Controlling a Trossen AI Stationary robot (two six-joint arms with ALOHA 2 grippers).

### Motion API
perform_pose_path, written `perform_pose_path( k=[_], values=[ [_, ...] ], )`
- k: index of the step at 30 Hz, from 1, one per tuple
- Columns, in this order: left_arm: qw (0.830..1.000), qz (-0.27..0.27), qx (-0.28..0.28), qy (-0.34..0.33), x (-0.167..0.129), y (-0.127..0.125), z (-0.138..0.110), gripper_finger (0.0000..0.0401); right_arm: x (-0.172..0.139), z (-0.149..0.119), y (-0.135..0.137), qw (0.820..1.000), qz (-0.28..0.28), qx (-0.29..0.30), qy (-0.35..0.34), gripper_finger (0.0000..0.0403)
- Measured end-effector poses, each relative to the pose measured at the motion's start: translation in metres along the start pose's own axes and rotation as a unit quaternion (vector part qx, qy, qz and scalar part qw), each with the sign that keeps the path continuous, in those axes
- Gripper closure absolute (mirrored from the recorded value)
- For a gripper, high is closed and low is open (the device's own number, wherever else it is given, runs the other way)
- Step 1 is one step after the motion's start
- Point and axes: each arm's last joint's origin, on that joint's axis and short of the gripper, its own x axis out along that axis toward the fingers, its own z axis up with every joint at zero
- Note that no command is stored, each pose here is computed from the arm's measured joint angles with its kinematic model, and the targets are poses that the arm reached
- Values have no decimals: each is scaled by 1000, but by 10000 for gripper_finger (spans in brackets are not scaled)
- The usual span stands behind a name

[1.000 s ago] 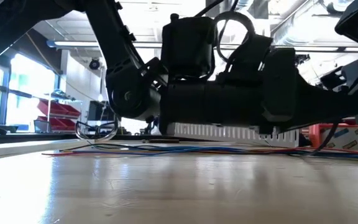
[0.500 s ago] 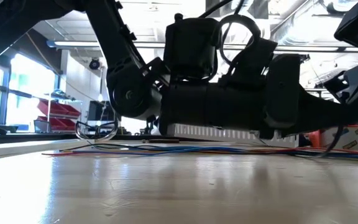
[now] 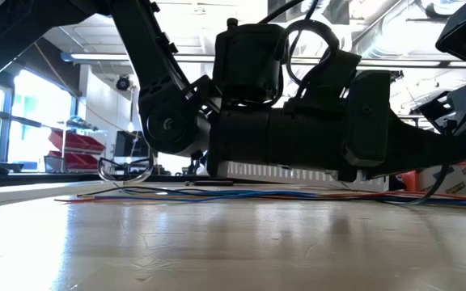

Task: Ziptie cables
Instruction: Wrap the bottom black zip tie on the cable wires

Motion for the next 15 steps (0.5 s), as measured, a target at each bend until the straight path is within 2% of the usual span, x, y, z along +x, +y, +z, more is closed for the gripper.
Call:
perform_pose_path(
  k=[8, 15],
  values=[
    [1000, -4, -4, -1, 0, -1, 0, 360, 0, 1, 2, 1000, 15, 3, 0, 400],
    [1000, -6, -5, 2, 0, -1, 0, 358, 0, 1, 2, 1000, 22, 2, 1, 365]
  ],
)
